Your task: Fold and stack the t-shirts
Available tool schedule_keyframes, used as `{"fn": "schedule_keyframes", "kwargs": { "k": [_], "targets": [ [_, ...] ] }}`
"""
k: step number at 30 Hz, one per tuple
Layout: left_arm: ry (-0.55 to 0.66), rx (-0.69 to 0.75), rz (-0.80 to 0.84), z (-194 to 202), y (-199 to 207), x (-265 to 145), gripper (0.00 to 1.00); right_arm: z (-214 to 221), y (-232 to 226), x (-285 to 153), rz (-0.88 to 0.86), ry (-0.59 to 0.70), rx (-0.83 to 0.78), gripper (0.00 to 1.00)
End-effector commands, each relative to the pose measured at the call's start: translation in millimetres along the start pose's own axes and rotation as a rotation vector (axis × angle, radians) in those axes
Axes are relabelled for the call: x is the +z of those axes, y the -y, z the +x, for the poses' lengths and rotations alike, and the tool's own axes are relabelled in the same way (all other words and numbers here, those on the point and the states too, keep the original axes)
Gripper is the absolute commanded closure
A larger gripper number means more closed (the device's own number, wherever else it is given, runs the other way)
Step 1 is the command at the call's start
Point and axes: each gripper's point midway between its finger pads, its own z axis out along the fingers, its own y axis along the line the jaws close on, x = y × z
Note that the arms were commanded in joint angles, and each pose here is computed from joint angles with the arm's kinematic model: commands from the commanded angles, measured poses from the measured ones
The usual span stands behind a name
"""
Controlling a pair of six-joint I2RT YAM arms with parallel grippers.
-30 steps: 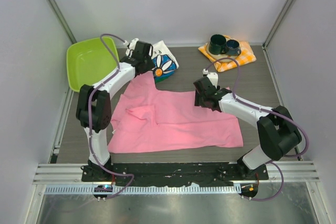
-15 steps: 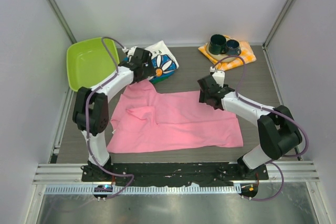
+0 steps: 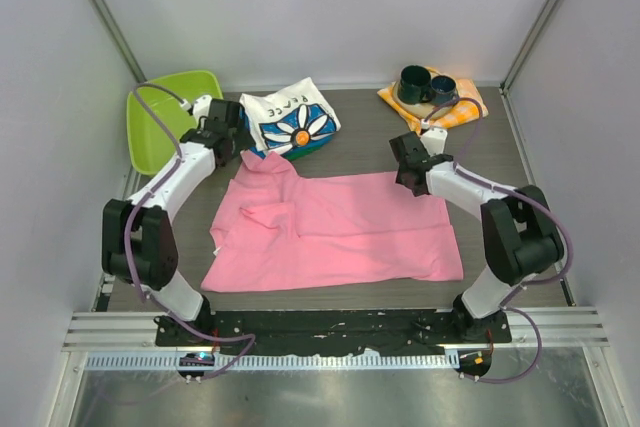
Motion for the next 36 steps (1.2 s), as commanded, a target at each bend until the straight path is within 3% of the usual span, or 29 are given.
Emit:
{"fn": "schedule_keyframes", "kwargs": {
  "k": [1,8,26,32,35,36],
  "targets": [
    [-0.023,-0.042,-0.071,20,-17,24,0.0,-29,19,34,0.104,0.012,0.112,0.24],
    [-0.073,-0.166,-0.039,30,-19,53,0.0,-35,45,79,0.13,-0.047,0.251,0.25],
    [-0.036,-0.244,0.003,25,-21,61,0.0,-48,19,95,0.046,-0.072,0.278,0.33],
    [-0.043,-0.257,0.003,28,-20,67,0.0,-33,15,101,0.036,-0.107,0.276,0.44],
    [-0.044,-0.269,0.01,27,-17,70,0.0,-25,12,103,0.025,-0.126,0.276,0.53],
    [-0.044,-0.272,0.016,27,-16,71,0.0,-23,12,104,0.022,-0.13,0.276,0.62]
  ]
}}
